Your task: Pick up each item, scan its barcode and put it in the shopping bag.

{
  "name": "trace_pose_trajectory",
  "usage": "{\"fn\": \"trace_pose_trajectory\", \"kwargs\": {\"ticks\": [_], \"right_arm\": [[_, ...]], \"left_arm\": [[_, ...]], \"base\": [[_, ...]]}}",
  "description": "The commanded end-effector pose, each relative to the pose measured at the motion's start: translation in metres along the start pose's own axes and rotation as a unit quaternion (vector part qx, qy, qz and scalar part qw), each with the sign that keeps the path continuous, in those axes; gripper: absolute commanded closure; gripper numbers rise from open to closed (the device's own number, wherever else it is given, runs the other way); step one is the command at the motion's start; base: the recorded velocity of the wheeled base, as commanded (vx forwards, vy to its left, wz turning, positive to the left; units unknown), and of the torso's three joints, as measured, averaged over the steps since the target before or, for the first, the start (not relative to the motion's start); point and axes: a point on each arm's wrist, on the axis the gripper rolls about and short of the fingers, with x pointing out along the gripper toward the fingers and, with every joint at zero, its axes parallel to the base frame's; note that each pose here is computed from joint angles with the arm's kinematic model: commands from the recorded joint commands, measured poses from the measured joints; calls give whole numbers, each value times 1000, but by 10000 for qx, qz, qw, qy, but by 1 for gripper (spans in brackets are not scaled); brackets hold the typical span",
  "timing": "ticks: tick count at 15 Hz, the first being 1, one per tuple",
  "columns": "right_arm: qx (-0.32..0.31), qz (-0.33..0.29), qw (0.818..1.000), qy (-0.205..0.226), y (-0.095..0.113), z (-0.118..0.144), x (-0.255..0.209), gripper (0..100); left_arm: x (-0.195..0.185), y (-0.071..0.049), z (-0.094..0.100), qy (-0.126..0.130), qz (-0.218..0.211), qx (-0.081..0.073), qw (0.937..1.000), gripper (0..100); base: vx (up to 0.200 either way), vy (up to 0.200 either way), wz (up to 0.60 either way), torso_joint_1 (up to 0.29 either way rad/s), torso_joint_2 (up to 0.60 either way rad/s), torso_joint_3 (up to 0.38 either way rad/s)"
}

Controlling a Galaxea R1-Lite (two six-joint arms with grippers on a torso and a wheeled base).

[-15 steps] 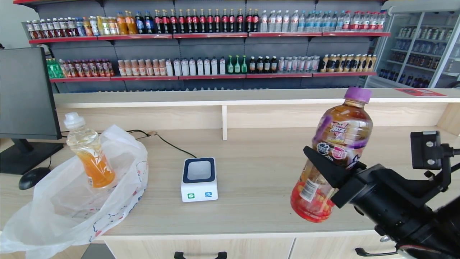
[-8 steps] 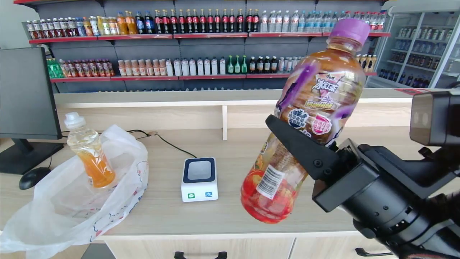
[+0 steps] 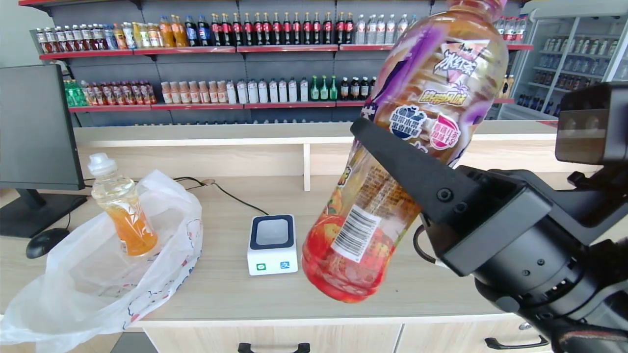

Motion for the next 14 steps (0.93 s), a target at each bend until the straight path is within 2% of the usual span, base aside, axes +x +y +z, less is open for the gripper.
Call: {"fn": "trace_pose_trajectory", "kwargs": {"ticks": [1, 4, 14], "right_arm": [[76, 255, 9996, -35, 6, 8, -3, 100], [109, 603, 9979, 185, 8, 8, -9, 100], [319, 543, 9974, 346, 5, 2, -13, 100]], "left_arm": [[0, 0, 0, -3, 0, -2, 10000, 0], [0, 0, 0, -3, 0, -2, 10000, 0], [0, 0, 0, -3, 0, -2, 10000, 0]], "base": [[0, 0, 0, 0, 0, 0], [0, 0, 0, 0, 0, 0], [0, 0, 0, 0, 0, 0]]}}
